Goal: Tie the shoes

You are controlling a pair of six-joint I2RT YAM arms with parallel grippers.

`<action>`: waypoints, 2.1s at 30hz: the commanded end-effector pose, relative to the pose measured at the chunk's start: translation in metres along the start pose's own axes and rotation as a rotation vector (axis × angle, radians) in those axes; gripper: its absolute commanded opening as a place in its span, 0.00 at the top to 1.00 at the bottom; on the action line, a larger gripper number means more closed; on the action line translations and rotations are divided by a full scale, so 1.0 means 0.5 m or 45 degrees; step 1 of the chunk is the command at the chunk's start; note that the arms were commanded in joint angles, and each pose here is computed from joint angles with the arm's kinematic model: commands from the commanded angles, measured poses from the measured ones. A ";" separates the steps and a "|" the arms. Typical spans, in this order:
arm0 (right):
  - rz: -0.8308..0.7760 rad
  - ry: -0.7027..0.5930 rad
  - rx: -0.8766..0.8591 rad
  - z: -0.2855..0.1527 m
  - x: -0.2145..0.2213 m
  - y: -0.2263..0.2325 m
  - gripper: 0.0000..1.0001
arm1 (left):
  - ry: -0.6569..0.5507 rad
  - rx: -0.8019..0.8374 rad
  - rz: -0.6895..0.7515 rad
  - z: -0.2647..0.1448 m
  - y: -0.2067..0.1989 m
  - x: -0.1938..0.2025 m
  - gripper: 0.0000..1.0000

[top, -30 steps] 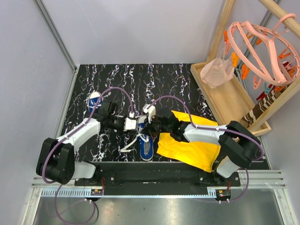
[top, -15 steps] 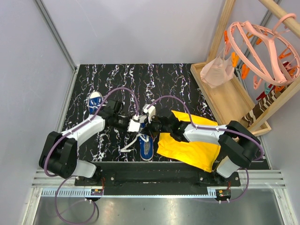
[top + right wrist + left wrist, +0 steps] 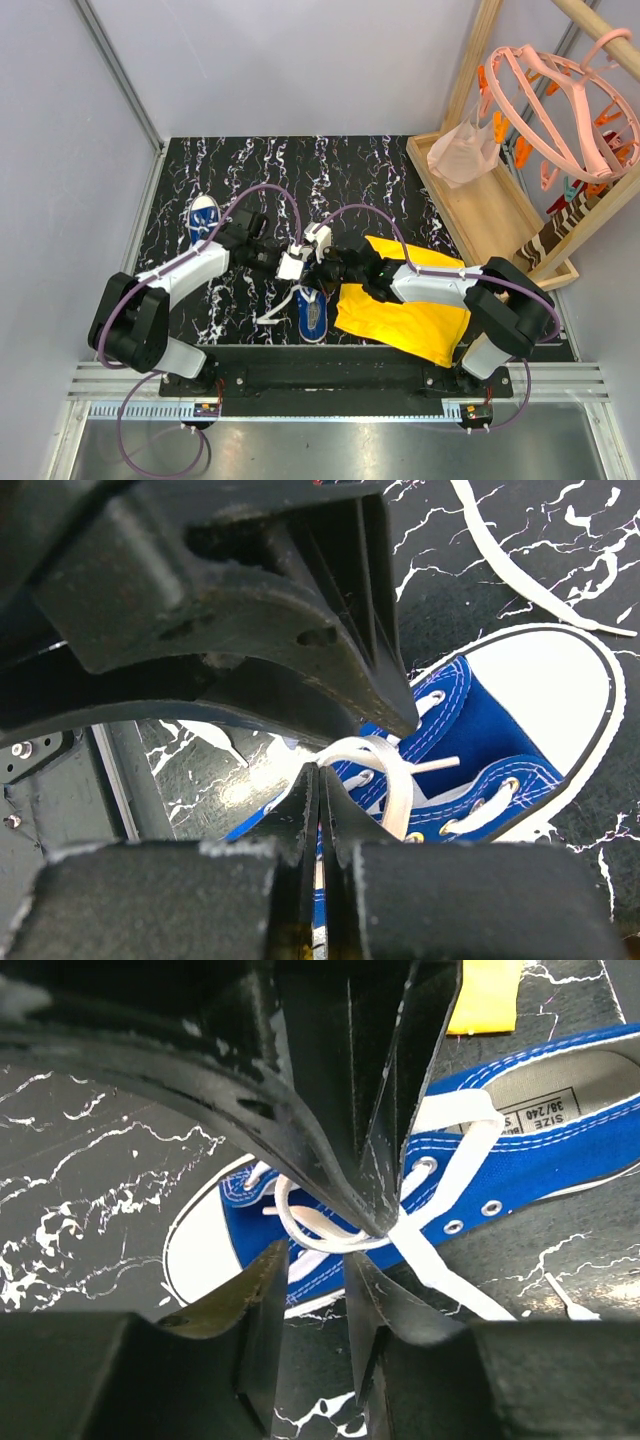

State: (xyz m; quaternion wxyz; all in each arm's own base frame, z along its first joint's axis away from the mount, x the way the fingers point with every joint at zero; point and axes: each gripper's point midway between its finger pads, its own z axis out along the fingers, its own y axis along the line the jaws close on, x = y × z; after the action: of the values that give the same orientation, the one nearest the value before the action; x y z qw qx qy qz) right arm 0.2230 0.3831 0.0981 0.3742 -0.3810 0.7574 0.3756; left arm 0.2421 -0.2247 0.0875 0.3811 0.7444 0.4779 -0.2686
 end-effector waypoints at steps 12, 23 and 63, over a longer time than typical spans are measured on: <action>-0.046 -0.065 0.007 -0.012 -0.036 -0.008 1.00 | -0.057 0.007 0.194 -0.018 0.035 -0.036 0.54; -0.118 -0.026 0.012 -0.015 -0.002 -0.025 1.00 | -0.051 0.104 0.234 -0.023 0.027 -0.028 0.46; -0.328 -0.075 -0.080 -0.010 -0.013 -0.035 1.00 | -0.034 0.285 0.385 0.033 0.044 -0.006 0.71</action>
State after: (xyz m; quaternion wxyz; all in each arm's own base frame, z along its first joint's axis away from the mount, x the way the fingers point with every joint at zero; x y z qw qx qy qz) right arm 0.2296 0.3669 0.0860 0.4030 -0.4716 0.6998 0.3542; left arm 0.2580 -0.2366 0.0782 0.3274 0.8341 0.3542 -0.2675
